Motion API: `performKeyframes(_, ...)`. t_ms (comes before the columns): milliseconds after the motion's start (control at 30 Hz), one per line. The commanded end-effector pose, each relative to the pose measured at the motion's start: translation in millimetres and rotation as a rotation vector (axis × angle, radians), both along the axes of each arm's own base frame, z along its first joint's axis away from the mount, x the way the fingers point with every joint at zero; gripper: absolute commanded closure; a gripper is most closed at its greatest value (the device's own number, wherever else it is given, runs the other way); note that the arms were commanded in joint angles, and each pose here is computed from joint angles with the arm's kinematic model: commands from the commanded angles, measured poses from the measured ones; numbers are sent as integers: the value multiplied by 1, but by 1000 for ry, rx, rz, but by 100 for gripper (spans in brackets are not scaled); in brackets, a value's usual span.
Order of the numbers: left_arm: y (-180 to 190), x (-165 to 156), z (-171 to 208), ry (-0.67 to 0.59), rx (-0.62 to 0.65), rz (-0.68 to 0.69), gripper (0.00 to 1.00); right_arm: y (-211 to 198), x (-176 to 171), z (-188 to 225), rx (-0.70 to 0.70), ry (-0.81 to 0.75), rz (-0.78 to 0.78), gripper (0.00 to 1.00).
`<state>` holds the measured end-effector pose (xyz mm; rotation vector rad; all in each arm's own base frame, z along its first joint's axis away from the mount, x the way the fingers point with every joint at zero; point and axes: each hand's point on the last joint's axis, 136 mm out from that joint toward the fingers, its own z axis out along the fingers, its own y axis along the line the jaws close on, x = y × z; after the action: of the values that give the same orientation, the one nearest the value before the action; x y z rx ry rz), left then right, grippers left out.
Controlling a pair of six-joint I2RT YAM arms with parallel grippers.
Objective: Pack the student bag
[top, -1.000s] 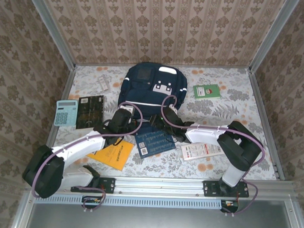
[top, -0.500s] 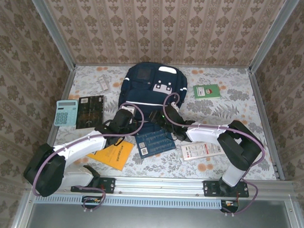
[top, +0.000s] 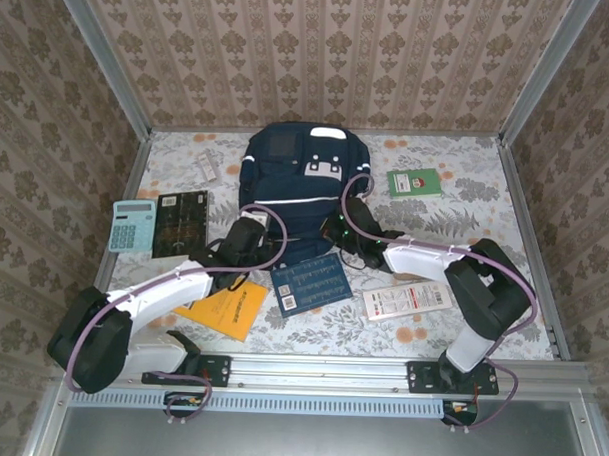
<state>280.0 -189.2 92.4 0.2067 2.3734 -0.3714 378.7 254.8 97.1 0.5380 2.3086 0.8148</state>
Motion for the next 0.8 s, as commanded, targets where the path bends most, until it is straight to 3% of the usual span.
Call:
performKeyframes(0, 43, 9, -10, 36, 81, 173, 100, -55, 27, 25, -111, -64, -105, 100)
performKeyframes(333, 88, 29, -27, 58, 187, 352, 100, -109, 52, 29, -181, -45, -143, 100)
performKeyframes(567, 106, 56, -31, 80, 191, 443, 100, -134, 69, 39, -239, -45, -148, 100)
performKeyframes(767, 117, 84, -25, 68, 185, 511, 100, -153, 91, 50, -170, -22, -151, 100)
